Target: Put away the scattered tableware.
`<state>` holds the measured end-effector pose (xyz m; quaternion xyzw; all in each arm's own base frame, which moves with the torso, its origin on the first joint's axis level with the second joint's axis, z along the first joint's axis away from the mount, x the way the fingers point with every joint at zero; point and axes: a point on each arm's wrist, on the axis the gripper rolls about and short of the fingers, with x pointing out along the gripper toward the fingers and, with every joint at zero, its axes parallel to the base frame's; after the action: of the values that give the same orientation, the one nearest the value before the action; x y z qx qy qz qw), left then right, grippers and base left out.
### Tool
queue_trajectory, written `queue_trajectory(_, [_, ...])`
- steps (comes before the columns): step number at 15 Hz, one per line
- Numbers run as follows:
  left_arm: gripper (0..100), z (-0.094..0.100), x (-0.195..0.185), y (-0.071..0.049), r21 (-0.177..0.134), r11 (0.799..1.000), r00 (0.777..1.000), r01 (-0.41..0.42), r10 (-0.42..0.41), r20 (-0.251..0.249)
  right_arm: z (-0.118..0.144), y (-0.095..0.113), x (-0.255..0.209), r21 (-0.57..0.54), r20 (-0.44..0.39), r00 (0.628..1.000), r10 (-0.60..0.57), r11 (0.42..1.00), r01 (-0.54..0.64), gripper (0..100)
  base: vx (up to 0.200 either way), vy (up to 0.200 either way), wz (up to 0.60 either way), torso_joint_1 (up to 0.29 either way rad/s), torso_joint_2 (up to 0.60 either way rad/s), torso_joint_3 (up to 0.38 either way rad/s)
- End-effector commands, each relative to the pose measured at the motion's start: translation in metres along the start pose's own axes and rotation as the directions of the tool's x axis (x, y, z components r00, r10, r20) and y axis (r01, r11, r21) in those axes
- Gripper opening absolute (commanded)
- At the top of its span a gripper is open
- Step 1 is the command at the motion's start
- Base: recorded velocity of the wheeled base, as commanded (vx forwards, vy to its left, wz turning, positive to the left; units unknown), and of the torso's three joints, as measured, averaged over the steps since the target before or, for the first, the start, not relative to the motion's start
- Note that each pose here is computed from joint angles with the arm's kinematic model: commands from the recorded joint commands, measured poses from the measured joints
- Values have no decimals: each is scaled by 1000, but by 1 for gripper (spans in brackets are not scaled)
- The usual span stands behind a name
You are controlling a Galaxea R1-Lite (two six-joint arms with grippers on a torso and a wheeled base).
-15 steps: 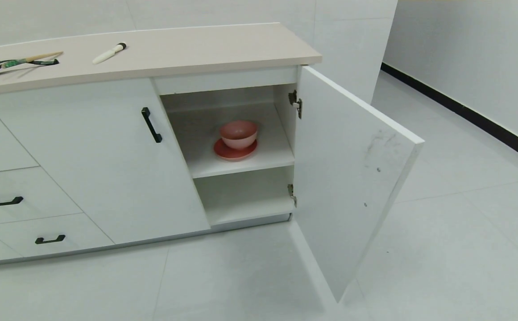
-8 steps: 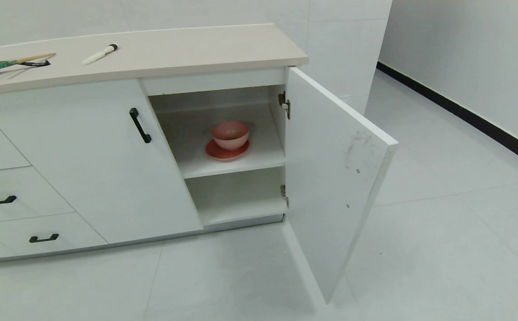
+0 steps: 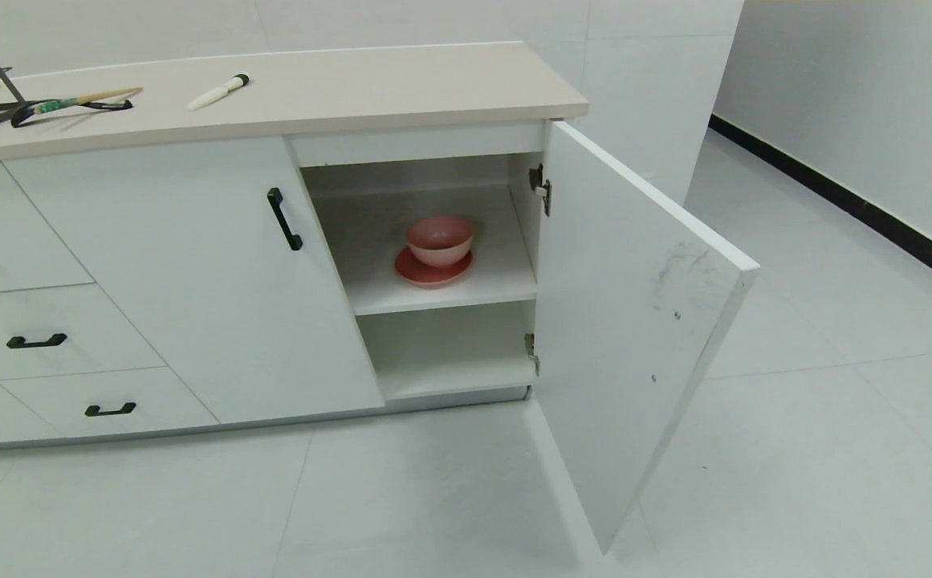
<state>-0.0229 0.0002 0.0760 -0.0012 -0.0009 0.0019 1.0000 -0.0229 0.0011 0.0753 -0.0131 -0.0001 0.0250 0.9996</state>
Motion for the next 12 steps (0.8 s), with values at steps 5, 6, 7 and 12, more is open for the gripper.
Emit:
queue_trajectory(5, [100,0,0,0,-21,1000,1000,-2,2,1,0,0,0,8,-1,1000,-2,1000,2,0,0,0,0,0,0,0])
queue_trajectory(6, [100,0,0,0,-19,1000,1000,-2,2,1,0,0,0,8,-1,1000,-2,1000,2,0,0,0,0,0,0,0])
queue_trajectory(7, [100,0,0,0,-16,1000,1000,-2,2,0,0,0,0,6,0,1000,-1,1000,1,0,0,0,0,0,0,0])
queue_trajectory(12, [100,0,0,0,2,1000,1000,2,-2,0,23,0,-3,-64,227,973,30,998,-15,0,0,0,0,0,0,0])
